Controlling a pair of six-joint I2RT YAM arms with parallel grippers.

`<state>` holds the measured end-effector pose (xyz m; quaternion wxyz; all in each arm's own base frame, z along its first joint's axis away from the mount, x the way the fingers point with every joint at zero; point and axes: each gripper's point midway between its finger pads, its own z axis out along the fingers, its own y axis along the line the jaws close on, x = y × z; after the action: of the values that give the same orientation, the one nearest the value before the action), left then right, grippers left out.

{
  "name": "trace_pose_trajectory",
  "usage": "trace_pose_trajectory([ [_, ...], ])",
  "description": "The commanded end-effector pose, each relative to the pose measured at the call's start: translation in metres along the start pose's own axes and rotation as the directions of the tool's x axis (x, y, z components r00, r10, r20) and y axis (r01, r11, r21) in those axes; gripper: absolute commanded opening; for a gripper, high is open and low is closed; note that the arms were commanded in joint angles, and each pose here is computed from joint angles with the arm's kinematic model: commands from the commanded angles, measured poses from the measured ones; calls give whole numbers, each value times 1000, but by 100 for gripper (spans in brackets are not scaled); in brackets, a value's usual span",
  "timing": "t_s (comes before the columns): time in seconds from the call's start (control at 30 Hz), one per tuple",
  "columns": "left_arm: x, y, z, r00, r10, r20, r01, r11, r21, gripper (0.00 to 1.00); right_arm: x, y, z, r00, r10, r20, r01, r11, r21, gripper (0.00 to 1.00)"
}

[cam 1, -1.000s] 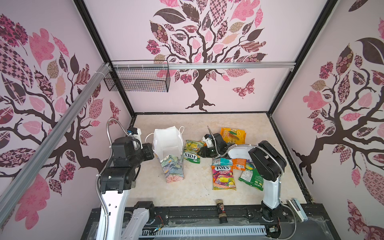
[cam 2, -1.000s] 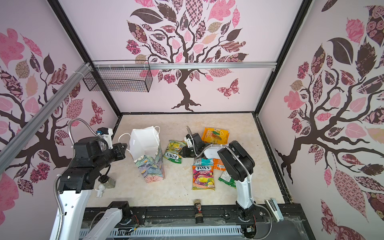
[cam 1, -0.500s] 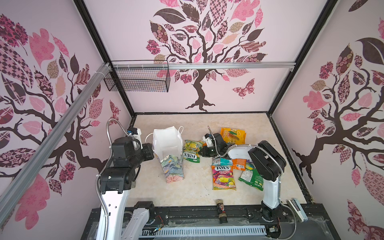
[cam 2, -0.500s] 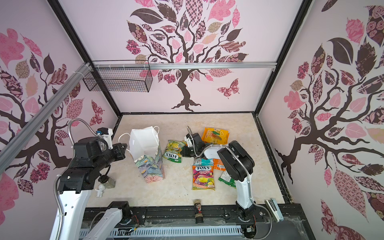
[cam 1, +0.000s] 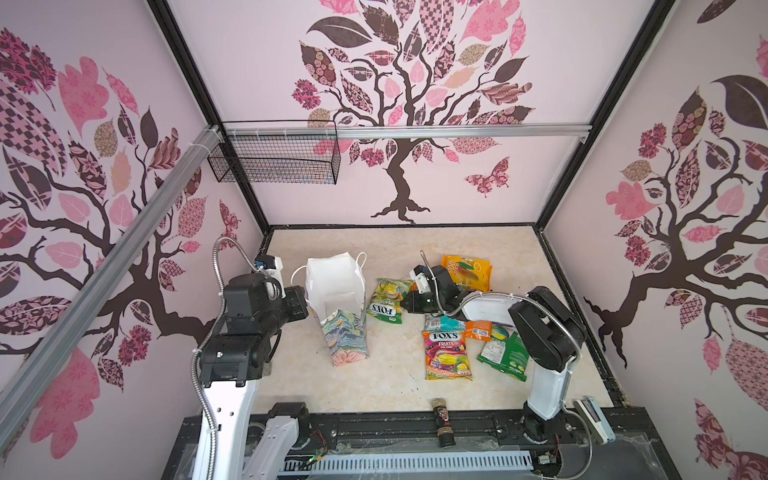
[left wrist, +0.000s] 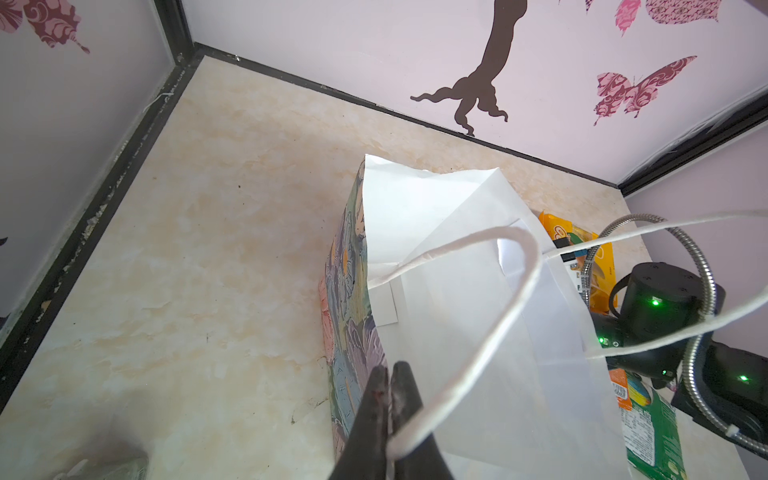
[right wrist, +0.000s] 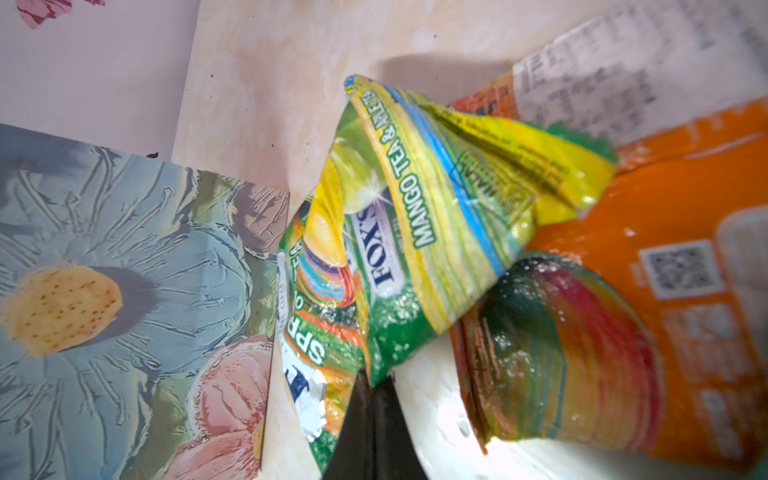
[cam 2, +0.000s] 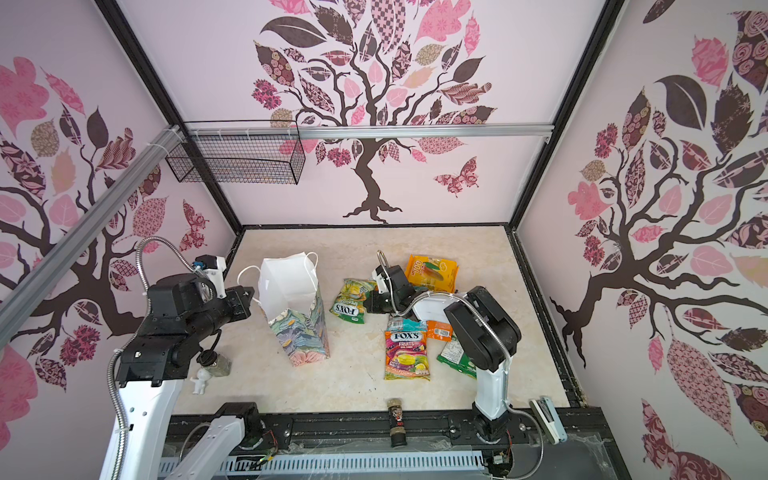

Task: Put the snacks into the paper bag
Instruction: 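Close the right gripper on the green-yellow FOX'S candy packet, then lift the FOX'S packet upward with the right gripper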

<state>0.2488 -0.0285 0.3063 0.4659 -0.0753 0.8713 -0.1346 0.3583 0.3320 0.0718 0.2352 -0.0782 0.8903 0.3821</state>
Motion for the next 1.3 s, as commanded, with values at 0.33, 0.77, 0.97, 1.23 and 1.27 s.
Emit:
trace_pose_trajectory([
  [0.33, -3, -2, 4, 1000, 5, 14, -6, 1000, 16, 7, -43, 67, -62, 978, -72, 194, 96, 988, -119, 0],
  [0.77, -3, -3, 2, 1000, 12, 19, -13, 1000, 20, 7, -50, 100, -93, 963, -115, 245, 155, 976, -151, 0],
  [0.97, -3, -3, 1, 1000, 7, 20, -7, 1000, 22, 6, -55, 123, -113, 945, -159, 284, 206, 969, -140, 0],
  [1.23, -4, -6, -1, 1000, 9, 22, -10, 999, 32, 6, -63, 142, -130, 933, -213, 290, 254, 961, -112, 0],
  [1.27, -4, -6, -1, 1000, 6, 25, -7, 999, 32, 6, -64, 146, -134, 930, -224, 290, 265, 958, -110, 0],
])
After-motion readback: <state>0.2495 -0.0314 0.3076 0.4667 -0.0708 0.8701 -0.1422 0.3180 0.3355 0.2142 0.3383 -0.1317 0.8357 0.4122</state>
